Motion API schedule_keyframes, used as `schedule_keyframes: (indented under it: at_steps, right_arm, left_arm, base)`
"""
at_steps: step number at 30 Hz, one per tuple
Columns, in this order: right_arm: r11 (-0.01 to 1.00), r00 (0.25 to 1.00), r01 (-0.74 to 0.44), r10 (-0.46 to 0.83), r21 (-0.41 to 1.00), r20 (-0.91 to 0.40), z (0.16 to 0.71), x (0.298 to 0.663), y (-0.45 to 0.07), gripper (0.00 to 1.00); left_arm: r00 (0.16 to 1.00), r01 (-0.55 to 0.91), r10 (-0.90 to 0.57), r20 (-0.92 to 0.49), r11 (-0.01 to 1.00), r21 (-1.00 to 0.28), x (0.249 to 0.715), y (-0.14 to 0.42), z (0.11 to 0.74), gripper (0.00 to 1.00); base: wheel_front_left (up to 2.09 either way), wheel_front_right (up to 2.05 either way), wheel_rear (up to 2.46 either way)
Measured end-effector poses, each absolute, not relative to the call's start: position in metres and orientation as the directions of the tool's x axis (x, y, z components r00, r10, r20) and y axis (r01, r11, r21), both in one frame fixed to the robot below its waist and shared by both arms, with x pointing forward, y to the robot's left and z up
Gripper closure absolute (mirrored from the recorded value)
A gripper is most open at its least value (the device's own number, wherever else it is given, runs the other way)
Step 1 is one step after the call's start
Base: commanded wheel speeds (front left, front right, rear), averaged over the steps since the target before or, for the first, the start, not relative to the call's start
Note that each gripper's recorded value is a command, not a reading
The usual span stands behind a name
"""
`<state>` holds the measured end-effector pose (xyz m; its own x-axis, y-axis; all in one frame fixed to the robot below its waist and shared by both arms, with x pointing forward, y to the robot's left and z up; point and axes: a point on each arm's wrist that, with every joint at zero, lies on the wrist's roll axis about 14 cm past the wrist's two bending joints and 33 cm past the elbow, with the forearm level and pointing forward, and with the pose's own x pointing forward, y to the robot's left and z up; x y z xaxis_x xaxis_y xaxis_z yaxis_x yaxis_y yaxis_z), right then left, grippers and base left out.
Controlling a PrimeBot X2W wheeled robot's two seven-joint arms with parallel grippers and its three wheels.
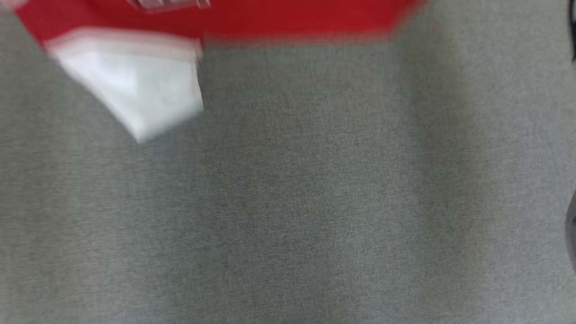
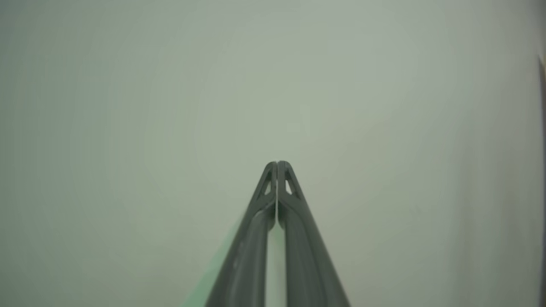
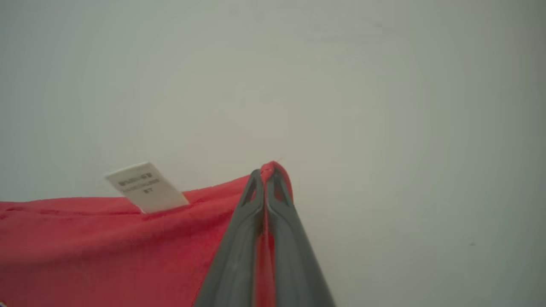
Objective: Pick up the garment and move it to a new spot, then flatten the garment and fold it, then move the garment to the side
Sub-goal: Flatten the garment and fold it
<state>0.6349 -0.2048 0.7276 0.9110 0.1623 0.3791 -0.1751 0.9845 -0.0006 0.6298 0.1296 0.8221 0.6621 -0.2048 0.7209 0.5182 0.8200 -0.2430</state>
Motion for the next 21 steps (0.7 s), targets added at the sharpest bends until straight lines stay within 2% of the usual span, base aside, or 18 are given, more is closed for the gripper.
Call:
schedule_keyframes:
  at_steps: [6, 8, 10, 12, 15, 18, 21]
  right_arm:
    - [0.992, 0.871, -0.1, 0.127, -0.083, 0.475, 0.735, 0.654, -0.221, 1.0]
    - [0.989, 0.873, -0.075, 0.126, -0.126, 0.472, 0.73, 0.658, -0.228, 1.0]
    - [0.988, 0.884, -0.064, 0.123, -0.142, 0.45, 0.72, 0.662, -0.232, 1.0]
    - [0.981, 0.916, -0.059, 0.128, -0.187, 0.381, 0.691, 0.669, -0.236, 1.0]
    - [0.966, 0.961, -0.093, 0.15, -0.24, 0.23, 0.625, 0.675, -0.233, 1.0]
    - [0.963, 0.983, -0.154, 0.172, -0.223, 0.064, 0.55, 0.666, -0.224, 1.0]
    - [0.965, 0.982, -0.187, 0.183, -0.183, -0.04, 0.507, 0.647, -0.221, 1.0]
  left_arm:
    - [0.458, 0.633, -0.179, 0.871, 0.754, -0.178, 0.621, 0.117, 0.853, 1.0]
    - [0.43, 0.656, -0.182, 0.885, 0.736, -0.167, 0.619, 0.113, 0.85, 1.0]
    - [0.438, 0.66, -0.187, 0.879, 0.73, -0.174, 0.622, 0.11, 0.843, 1.0]
    - [0.51, 0.664, -0.183, 0.841, 0.705, -0.249, 0.638, 0.106, 0.807, 1.0]
    - [0.678, 0.614, -0.247, 0.692, 0.708, -0.349, 0.659, 0.091, 0.709, 1.0]
    - [0.811, 0.516, -0.214, 0.545, 0.701, -0.492, 0.656, 0.099, 0.623, 1.0]
    - [0.884, 0.414, -0.131, 0.448, 0.663, -0.623, 0.636, 0.112, 0.575, 1.0]
  base:
    - [0.0, 0.0, 0.0]
    - [0.0, 0.0, 0.0]
    - [0.0, 0.0, 0.0]
    - [0.0, 0.0, 0.0]
    - [0.0, 0.0, 0.0]
    - [0.0, 0.0, 0.0]
    - [0.0, 0.0, 0.0]
